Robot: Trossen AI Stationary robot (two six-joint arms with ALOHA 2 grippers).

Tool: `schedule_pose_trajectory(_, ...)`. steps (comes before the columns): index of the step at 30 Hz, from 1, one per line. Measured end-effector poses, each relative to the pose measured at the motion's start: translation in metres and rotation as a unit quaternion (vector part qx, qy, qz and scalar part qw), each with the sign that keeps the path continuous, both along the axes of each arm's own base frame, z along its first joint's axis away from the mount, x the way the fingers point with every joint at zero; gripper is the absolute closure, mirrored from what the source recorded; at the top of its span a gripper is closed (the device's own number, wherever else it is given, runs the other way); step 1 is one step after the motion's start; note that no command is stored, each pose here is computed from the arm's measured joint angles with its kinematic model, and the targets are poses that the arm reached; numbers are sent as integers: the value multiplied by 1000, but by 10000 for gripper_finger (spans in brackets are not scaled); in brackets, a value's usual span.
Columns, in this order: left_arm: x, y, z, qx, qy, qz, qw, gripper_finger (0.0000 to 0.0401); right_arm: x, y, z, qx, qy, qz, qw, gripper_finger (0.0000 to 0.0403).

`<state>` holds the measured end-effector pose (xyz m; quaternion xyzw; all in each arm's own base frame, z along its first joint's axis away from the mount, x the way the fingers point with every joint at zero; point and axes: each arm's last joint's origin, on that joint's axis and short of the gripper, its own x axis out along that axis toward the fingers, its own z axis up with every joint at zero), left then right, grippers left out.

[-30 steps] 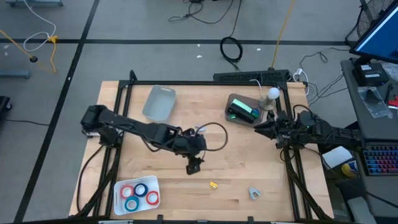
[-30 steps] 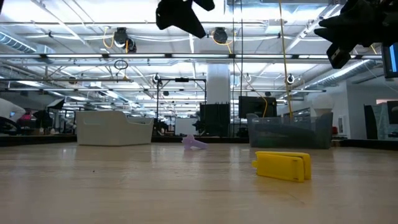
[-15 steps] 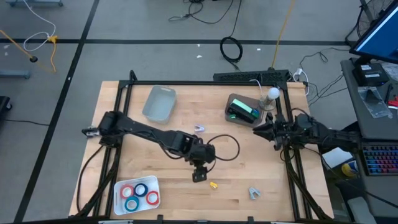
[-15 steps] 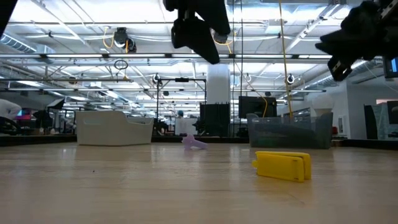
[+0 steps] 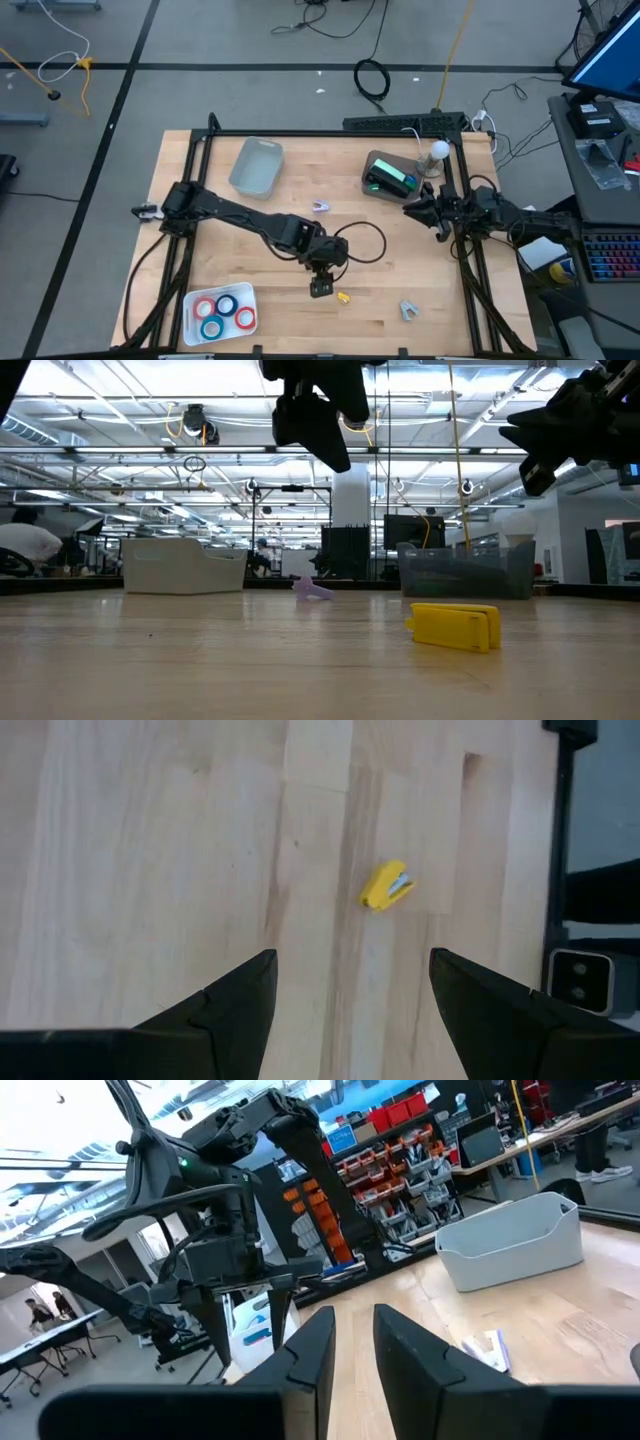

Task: Pick and place Stapler, Stapler remover, tape
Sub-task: Put the yellow small stapler into the black bin

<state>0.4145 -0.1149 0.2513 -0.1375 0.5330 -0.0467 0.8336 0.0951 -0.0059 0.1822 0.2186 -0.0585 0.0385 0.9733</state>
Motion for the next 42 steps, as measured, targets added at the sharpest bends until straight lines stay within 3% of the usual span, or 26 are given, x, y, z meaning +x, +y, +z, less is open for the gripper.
schedule_pose_trajectory(14,1,1,0,5,-8,-18,1000,134,0,0,2,-1,-10,0,1000,339)
schedule_pose_trajectory(21,-1,-8,1,44,-30,-91,994,134,0,0,2,-1,-9,0,1000,339)
schedule_pose_trajectory(28,-12,-43,1,145,-63,-159,975,134,0,0,2,-1,-10,0,1000,339)
schedule_pose_trajectory(37,-14,-53,0,169,-81,-205,961,134,0,0,2,-1,-10,0,1000,339)
schedule_pose_trajectory(42,-3,-59,-19,153,-89,-236,955,134,0,0,2,-1,-10,-1,1000,339)
